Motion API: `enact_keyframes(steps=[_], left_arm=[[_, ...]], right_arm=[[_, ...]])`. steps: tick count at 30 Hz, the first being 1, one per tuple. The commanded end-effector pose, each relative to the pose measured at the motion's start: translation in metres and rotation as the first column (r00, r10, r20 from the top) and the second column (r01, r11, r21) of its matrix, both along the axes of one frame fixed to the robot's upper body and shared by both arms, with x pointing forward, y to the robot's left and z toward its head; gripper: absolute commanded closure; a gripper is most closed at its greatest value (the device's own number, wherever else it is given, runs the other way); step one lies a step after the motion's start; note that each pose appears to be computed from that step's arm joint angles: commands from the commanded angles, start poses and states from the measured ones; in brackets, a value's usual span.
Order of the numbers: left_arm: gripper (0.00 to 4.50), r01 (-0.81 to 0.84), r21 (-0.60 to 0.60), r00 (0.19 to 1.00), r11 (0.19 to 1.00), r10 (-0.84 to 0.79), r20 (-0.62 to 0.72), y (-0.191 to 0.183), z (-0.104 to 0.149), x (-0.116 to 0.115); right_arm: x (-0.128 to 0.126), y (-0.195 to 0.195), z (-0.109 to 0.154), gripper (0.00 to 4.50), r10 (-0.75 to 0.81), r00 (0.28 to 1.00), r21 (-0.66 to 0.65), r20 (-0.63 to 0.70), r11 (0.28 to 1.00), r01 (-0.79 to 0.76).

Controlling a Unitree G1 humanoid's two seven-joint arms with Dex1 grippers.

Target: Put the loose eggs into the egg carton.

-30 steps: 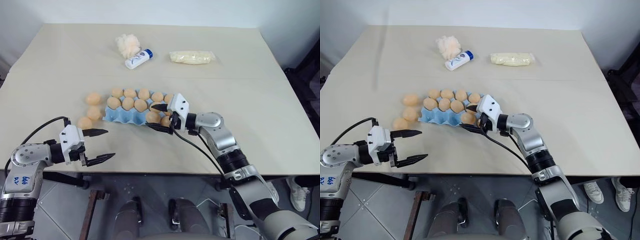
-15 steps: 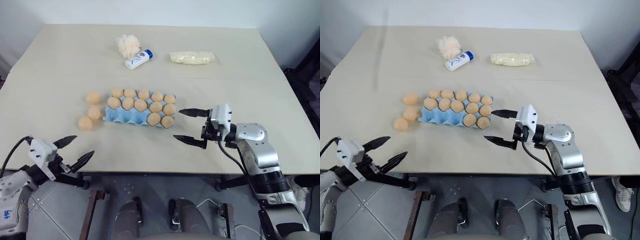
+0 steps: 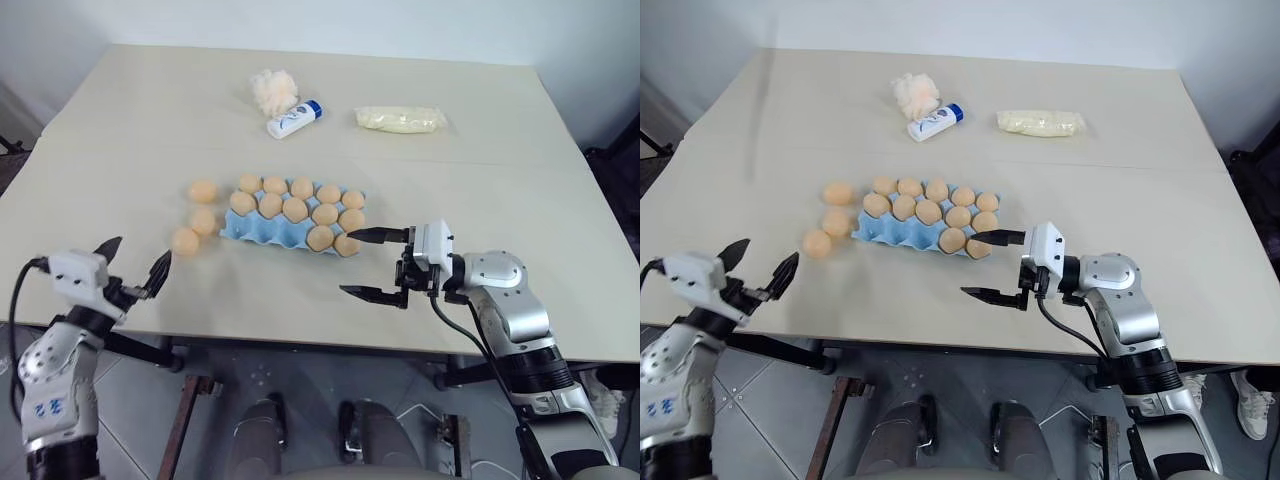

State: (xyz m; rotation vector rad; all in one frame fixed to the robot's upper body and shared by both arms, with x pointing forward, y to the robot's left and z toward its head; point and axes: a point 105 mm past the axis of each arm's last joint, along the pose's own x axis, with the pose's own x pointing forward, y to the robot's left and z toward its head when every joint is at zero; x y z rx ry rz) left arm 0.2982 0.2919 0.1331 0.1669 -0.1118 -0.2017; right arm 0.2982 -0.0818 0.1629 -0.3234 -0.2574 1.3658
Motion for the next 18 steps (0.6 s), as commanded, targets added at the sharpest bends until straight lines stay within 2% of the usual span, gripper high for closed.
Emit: enact_keyframes(steps=[1, 5, 9, 12, 18], left_arm=[[0.00, 0.016, 0.003, 0.999, 1.000, -0.016, -0.043, -0.004, -0.007, 0.018], [0.00, 0.048, 0.003, 0.996, 0.999, -0.047, -0.077, -0.011, -0.015, 0.039], [0.00, 0.057, -0.007, 0.997, 0.998, -0.057, -0.057, -0.016, -0.012, 0.053], [0.59, 0.064, 0.009, 0.996, 0.998, -0.063, -0.063, -0.016, -0.013, 0.051], [2.48, 0.066, 0.015, 0.998, 0.998, -0.066, 0.011, -0.005, 0.002, 0.024]], right_arm=[[-0.006, 0.002, 0.002, 0.05, 0.009, 0.999, 0.005, 0.032, 1.000, -0.009], [-0.007, 0.003, 0.001, 0.05, -0.004, 1.000, 0.012, 0.021, 1.000, 0.004], [-0.010, 0.005, 0.000, 0.05, -0.003, 1.000, 0.010, 0.016, 1.000, 0.002], [-0.010, 0.006, 0.000, 0.00, -0.008, 1.000, 0.015, 0.011, 1.000, 0.008], [-0.011, 0.006, -0.001, 0.00, -0.023, 1.000, 0.023, 0.000, 0.999, 0.023]])
